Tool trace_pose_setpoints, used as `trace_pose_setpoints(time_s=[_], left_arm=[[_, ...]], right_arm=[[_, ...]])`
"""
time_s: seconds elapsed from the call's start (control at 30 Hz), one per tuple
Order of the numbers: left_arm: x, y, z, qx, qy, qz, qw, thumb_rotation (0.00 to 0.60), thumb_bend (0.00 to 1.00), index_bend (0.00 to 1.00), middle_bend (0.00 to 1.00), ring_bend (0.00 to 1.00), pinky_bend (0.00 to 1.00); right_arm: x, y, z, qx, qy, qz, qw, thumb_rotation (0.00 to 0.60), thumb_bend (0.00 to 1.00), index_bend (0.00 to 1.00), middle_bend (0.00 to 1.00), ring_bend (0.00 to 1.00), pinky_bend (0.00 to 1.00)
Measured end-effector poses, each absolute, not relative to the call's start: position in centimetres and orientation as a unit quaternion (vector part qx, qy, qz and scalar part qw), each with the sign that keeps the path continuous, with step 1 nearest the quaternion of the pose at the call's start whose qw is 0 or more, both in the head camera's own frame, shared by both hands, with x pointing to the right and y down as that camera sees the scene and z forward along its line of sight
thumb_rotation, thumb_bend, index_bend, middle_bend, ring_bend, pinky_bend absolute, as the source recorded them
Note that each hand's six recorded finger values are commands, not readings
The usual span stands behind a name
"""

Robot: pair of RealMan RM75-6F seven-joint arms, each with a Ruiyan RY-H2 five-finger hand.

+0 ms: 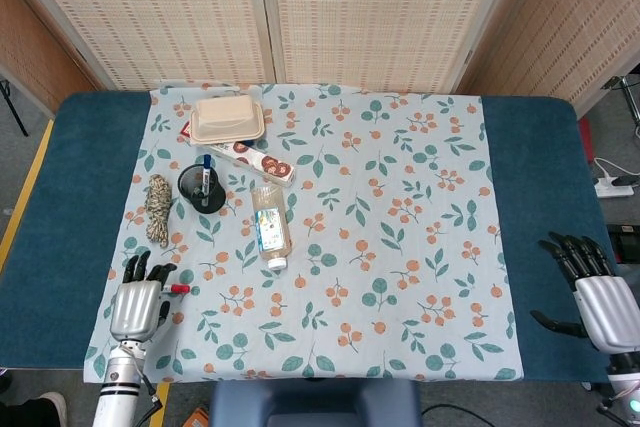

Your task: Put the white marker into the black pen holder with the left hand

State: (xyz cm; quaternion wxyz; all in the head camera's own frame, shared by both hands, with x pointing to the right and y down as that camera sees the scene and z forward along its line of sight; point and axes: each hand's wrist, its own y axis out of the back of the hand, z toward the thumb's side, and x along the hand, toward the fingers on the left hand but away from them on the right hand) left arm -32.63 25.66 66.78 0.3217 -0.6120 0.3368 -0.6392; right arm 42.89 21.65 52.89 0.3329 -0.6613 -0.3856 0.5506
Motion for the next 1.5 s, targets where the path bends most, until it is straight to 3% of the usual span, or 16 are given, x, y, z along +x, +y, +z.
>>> trace_pose_setpoints(time_s=[0.63, 1.27, 1.5], left_arm=[[-31.7, 25.9, 70.4, -0.599, 0.317, -0.661, 0.321, 0.600, 0.30, 0.37, 0.36, 0.07, 0.08], [-31.9, 25.6, 71.5, -0.603, 0.310, -0.661, 0.321, 0.600, 0.32, 0.38, 0.38, 0.09, 0.09], [-32.1, 25.3, 71.7, -0.595, 0.317, -0.661, 0.328, 0.600, 0.33, 0.43, 0.45, 0.12, 0.10]], right_arm=[[43.3, 21.5, 53.0, -0.659, -0.390, 0.553, 0.328, 0.600, 0.00, 0.14, 0.06, 0.05, 0.00], [43.5, 21.4, 53.5, -0.658, -0.386, 0.560, 0.324, 0.600, 0.00, 0.14, 0.06, 0.05, 0.00], [43.5, 21.4, 53.6, -0.657, -0.385, 0.561, 0.324, 0.600, 0.00, 0.15, 0.06, 0.05, 0.00]])
